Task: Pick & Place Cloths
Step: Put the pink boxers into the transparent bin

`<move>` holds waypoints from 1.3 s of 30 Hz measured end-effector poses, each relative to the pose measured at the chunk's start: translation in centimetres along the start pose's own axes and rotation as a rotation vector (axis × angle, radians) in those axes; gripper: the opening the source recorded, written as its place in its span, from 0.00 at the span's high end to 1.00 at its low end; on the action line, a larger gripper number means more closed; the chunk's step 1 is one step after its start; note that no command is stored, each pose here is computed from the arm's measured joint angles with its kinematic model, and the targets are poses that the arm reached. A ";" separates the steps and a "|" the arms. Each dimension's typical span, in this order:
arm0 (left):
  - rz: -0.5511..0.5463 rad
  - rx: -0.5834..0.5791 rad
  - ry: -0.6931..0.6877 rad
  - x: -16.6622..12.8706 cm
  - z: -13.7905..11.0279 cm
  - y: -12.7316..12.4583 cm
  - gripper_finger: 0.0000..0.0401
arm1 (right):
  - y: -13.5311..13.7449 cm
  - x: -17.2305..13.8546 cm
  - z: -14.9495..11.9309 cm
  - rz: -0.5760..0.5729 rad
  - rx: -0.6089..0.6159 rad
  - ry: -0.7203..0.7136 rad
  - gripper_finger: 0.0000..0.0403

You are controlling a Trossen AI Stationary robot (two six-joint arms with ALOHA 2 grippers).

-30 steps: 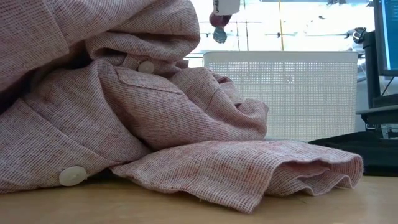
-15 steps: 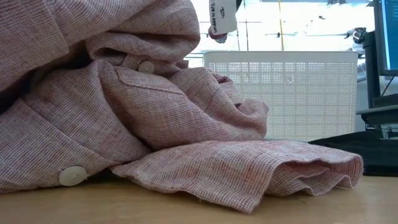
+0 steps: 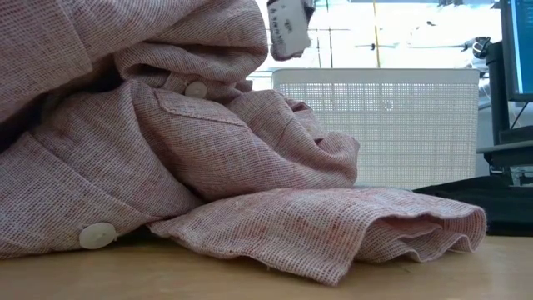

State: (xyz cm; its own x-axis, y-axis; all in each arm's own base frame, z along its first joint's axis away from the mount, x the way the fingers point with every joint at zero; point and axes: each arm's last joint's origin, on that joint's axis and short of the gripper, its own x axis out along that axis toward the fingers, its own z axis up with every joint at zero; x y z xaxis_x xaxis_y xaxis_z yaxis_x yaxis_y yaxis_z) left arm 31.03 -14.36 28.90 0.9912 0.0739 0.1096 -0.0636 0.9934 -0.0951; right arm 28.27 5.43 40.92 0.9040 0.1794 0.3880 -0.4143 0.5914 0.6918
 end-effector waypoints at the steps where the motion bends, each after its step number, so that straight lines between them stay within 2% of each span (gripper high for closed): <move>1: 0.002 0.000 0.000 0.1 0.0 0.1 0.51 | -0.1 0.0 0.0 -0.005 -0.001 0.001 1.00; 8: 0.041 0.012 0.003 1.4 0.9 0.7 0.51 | -0.2 0.0 0.0 -0.002 -0.003 0.023 1.00; 17: 0.096 0.050 0.065 4.1 0.2 1.0 0.51 | 0.1 0.0 -0.4 0.024 0.003 0.051 1.00; 25: 0.217 0.056 0.034 4.2 1.4 0.6 0.51 | 0.4 0.0 -0.7 0.036 0.006 0.064 1.00; 29: 0.212 0.081 0.013 4.2 2.4 0.1 0.51 | 0.5 0.0 -0.7 0.036 0.002 0.064 1.00; 35: 0.262 0.078 0.014 4.1 2.4 0.0 0.51 | 0.4 0.0 -0.7 0.037 -0.009 0.064 1.00; 39: 0.215 0.030 0.007 4.1 2.4 -0.3 0.51 | 0.5 0.0 -0.7 0.037 -0.017 0.064 1.00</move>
State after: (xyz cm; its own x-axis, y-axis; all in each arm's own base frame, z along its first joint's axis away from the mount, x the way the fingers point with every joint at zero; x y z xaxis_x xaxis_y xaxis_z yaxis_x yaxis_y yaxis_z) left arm 34.81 -14.13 31.79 0.9553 0.2837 0.0830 -0.2768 0.9571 -0.0856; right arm 28.15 6.28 40.78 0.8931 0.2515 0.3730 -0.4465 0.5964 0.6671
